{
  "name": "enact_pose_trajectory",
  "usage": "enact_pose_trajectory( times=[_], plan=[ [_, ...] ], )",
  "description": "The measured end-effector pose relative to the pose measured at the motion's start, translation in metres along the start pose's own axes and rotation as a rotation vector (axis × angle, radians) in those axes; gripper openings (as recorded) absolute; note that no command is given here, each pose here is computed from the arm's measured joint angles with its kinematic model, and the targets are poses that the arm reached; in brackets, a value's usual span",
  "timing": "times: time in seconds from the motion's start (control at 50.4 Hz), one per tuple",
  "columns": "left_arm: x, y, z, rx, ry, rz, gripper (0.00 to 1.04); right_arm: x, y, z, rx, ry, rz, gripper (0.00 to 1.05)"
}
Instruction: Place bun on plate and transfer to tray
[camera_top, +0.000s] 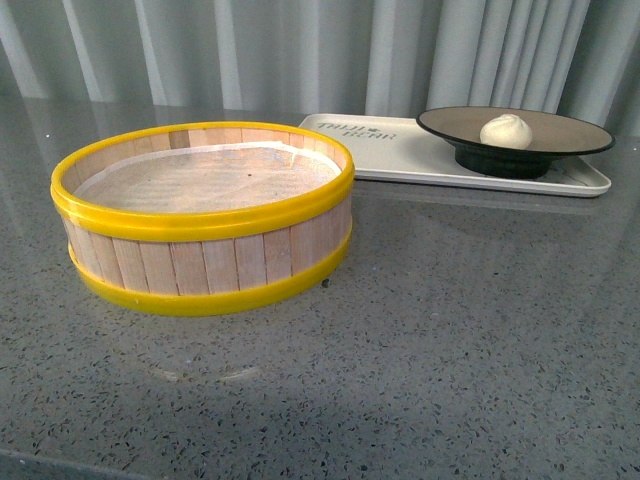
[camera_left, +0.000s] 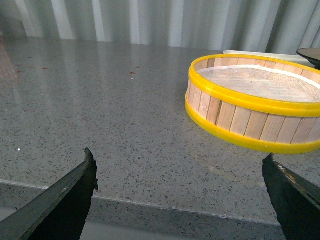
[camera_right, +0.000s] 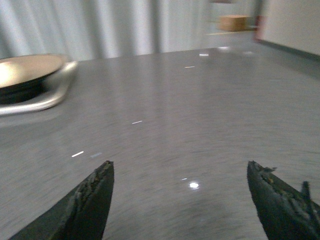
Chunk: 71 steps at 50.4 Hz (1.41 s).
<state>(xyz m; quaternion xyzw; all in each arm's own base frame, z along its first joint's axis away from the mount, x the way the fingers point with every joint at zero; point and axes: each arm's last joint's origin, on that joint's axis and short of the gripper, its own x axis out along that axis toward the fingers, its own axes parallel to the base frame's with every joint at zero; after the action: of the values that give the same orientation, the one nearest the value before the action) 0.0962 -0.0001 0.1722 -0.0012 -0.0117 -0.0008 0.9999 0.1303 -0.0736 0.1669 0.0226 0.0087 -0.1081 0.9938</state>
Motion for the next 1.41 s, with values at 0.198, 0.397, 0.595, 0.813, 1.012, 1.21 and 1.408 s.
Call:
enact_pose_trajectory(
  times=[0.198,0.397,0.595,0.813,1.012,1.21,1.408],
  plan=[
    [0.0,0.0,0.0,0.0,0.0,0.002,0.98,-0.017,0.026,-0.003,-0.029,-0.003,0.2,0.44],
    [0.0,0.0,0.0,0.0,0.0,0.001,0.98,-0.026,0.041,-0.002,-0.039,-0.017,0.199,0.09],
    [0.0,0.0,0.0,0.0,0.0,0.001,0.98,-0.032,0.051,-0.002,-0.043,-0.024,0.206,0.02],
    [0.0,0.0,0.0,0.0,0.0,0.001,0.98,-0.044,0.061,-0.008,-0.045,0.01,0.181,0.02],
    [0.0,0.0,0.0,0.0,0.0,0.001,0.98,-0.048,0.064,-0.006,-0.043,-0.018,0.214,0.02],
    [0.0,0.0,0.0,0.0,0.0,0.001,0.98,-0.048,0.064,-0.006,-0.045,-0.02,0.214,0.04],
    [0.0,0.0,0.0,0.0,0.0,0.001,0.98,-0.048,0.064,-0.006,-0.044,-0.02,0.214,0.48]
  ],
)
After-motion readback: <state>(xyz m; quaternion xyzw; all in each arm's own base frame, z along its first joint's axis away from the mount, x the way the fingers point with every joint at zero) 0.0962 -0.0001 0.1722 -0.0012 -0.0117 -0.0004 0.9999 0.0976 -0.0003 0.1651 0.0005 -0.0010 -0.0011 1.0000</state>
